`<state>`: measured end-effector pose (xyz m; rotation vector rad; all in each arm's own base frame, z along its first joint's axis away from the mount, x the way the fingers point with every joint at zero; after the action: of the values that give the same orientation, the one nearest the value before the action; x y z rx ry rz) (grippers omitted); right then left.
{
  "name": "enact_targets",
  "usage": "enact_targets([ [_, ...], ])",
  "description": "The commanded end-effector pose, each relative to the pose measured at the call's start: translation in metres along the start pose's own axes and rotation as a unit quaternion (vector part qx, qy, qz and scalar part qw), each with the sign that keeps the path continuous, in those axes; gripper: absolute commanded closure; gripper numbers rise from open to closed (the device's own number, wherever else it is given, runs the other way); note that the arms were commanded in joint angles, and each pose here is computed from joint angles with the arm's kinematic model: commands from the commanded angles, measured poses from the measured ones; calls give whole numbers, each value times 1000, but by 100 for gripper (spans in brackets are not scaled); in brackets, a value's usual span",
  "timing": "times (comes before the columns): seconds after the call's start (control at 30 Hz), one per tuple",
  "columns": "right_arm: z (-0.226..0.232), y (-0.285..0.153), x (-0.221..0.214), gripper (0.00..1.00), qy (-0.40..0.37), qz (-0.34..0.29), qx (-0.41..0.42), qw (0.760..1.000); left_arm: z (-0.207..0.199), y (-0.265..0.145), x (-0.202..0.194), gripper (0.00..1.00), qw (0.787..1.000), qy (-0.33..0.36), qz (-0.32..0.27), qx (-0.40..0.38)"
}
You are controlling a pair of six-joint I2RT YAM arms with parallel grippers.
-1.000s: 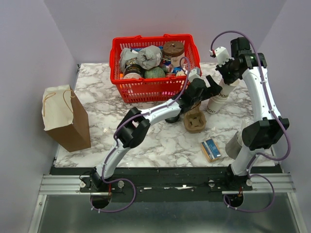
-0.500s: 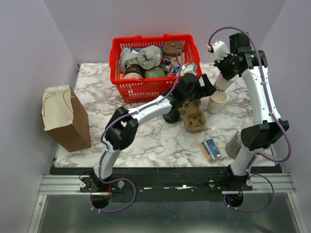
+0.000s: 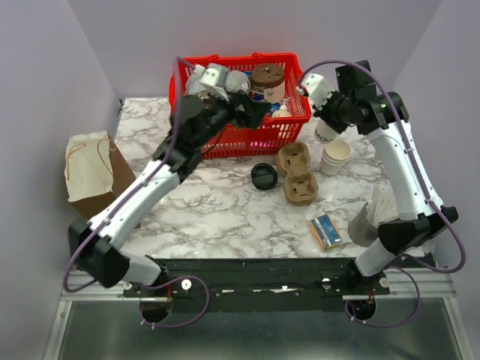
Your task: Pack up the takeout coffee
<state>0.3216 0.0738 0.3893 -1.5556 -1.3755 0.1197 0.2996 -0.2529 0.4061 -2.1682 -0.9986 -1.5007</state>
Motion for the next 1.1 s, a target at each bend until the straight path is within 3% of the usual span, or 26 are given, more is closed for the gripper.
enact_targets([
  [0.0,42,-23,32,99,-103,-76,34,991,27,-62,20,2,985,167,2,35],
  [0.03,52,-24,36,100,-125,-88,48,987,30,-80,30,2,976,212,-5,56],
  [0.17,111,-21,57,100,-226,-157,130,953,54,-119,39,1,949,280,-2,147],
  [0.3,178,-5,71,99,-338,-201,202,897,65,-142,49,1,923,333,5,195],
  [0.33,188,-2,73,99,-361,-212,210,884,75,-152,58,2,917,333,0,222],
  [0.5,256,14,78,99,-420,-259,270,827,93,-180,77,2,932,255,-16,257],
  [0.73,304,46,76,100,-439,-314,242,806,85,-220,64,1,922,274,-1,273],
  [0.97,327,48,91,99,-436,-357,229,794,71,-231,59,2,932,258,45,252],
  [1.07,332,51,90,99,-443,-356,215,794,64,-237,56,2,938,253,36,236],
])
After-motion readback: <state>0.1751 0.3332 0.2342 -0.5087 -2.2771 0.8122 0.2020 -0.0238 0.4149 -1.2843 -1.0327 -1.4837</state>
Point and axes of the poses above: each gripper's point midway between its finger pads, its own y axis out along the fingers, its own z axis along the line the jaws close on, x = y × z, the point moved 9 cm from there along -y, back along the fingers
